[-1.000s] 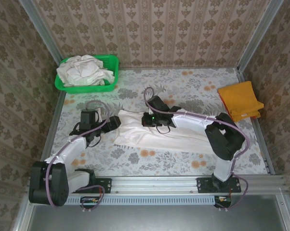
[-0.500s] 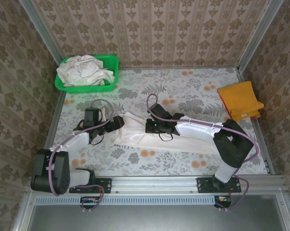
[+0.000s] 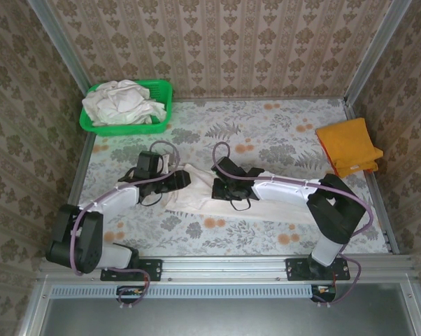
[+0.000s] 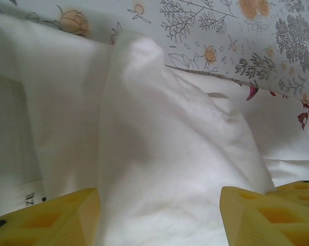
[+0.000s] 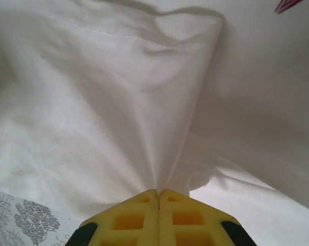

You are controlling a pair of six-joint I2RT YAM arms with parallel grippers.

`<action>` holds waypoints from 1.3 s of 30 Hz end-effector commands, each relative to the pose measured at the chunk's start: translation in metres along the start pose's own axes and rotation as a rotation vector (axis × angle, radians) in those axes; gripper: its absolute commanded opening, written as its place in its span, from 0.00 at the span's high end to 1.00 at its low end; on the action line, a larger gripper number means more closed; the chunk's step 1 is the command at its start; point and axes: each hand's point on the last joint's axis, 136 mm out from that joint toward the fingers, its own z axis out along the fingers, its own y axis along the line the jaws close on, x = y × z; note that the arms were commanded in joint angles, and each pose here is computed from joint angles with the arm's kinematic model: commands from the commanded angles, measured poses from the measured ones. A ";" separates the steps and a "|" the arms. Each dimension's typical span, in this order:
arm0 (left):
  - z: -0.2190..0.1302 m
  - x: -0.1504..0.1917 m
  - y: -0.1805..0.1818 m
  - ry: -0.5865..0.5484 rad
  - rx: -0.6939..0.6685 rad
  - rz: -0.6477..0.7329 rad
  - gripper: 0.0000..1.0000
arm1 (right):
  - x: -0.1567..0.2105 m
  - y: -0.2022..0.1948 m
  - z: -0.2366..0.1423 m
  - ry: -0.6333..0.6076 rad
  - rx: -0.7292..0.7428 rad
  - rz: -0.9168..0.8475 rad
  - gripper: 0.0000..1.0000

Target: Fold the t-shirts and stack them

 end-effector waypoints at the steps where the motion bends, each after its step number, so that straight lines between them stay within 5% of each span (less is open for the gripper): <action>1: 0.003 0.018 0.007 0.074 -0.037 -0.004 0.43 | 0.000 -0.009 0.003 -0.006 0.051 0.007 1.00; 3: 0.003 0.024 0.010 0.083 -0.048 -0.008 0.51 | 0.000 -0.009 0.004 -0.001 0.051 0.001 0.99; 6: 0.001 0.032 0.020 0.101 -0.089 -0.006 0.61 | -0.008 -0.006 -0.005 -0.033 0.058 -0.027 0.80; 9: -0.004 0.034 0.027 0.110 -0.138 0.007 0.62 | -0.030 -0.003 -0.026 -0.127 0.071 -0.076 0.56; 11: -0.008 0.027 0.022 0.082 -0.130 0.016 0.62 | -0.043 0.000 -0.034 -0.168 0.070 -0.091 0.48; 15: -0.016 0.006 0.001 0.011 -0.087 0.041 0.58 | -0.066 0.003 -0.025 -0.175 0.024 -0.055 0.49; 20: -0.012 0.002 -0.017 -0.012 -0.044 0.023 0.58 | -0.078 0.018 0.003 -0.124 -0.023 -0.023 0.65; 30: 0.014 0.056 0.010 0.098 -0.091 -0.043 0.61 | -0.042 -0.008 0.058 0.035 -0.006 0.072 0.85; 36: 0.017 0.055 0.034 0.109 -0.143 -0.058 0.61 | -0.038 -0.016 0.058 0.055 -0.023 0.053 0.84; 39: 0.022 0.038 0.041 0.102 -0.167 -0.038 0.60 | -0.057 -0.016 0.037 -0.012 -0.035 0.017 0.72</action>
